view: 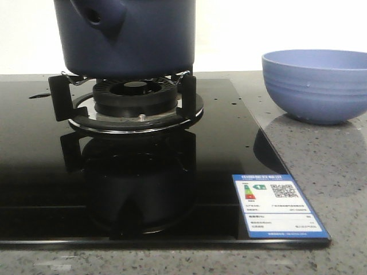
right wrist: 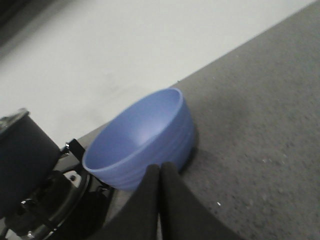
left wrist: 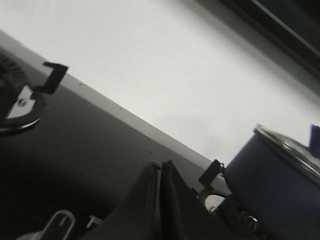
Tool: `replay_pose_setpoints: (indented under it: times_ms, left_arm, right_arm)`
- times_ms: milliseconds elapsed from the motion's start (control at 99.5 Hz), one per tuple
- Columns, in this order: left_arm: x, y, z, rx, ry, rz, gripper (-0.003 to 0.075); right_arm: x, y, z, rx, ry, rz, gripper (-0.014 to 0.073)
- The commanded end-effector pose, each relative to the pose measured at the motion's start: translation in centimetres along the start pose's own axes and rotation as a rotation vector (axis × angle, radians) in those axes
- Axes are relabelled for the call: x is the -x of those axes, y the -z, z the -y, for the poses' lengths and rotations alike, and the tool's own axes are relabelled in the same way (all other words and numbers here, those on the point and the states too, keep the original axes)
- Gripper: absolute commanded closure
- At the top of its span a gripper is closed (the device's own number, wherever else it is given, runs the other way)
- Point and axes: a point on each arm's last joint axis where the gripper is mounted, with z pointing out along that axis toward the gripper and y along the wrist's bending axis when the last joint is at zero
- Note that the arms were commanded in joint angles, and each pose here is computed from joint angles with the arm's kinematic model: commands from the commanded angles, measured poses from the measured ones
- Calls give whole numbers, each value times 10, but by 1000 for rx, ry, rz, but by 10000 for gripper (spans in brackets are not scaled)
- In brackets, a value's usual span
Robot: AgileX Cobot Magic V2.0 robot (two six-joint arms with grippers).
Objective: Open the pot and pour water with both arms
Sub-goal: 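Move left gripper to the lid knob, right gripper to the bowl rim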
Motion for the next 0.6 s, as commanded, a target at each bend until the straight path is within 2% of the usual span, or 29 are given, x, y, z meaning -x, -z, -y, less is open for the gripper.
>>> replay_pose_setpoints:
  times_ms: [0, 141, 281, 362, 442, 452, 533, 593]
  left_arm:
    - [30, 1, 21, -35, -137, -3, 741]
    - [60, -11, 50, -96, -304, -173, 741]
    - [79, -28, 70, -203, -317, -246, 741]
    - [83, -34, 78, -273, -372, -274, 740]
    - [84, -38, 85, -326, -373, -300, 738]
    - [85, -39, 89, -361, -374, -314, 726]
    - [84, -42, 94, -400, -366, -326, 662]
    - [83, -45, 98, -430, -347, -329, 563]
  right_arm:
    - [33, 4, -20, 22, 63, 42, 642]
    - [60, -11, -38, -20, 216, -174, 642]
    - [81, -37, -53, -6, 359, -365, 643]
    - [90, -48, -60, 21, 375, -394, 643]
    - [94, -53, -66, 57, 405, -407, 640]
    - [95, -55, -69, 87, 421, -417, 618]
    - [94, -55, -73, 120, 421, -436, 538]
    - [93, -57, -75, 142, 411, -450, 415]
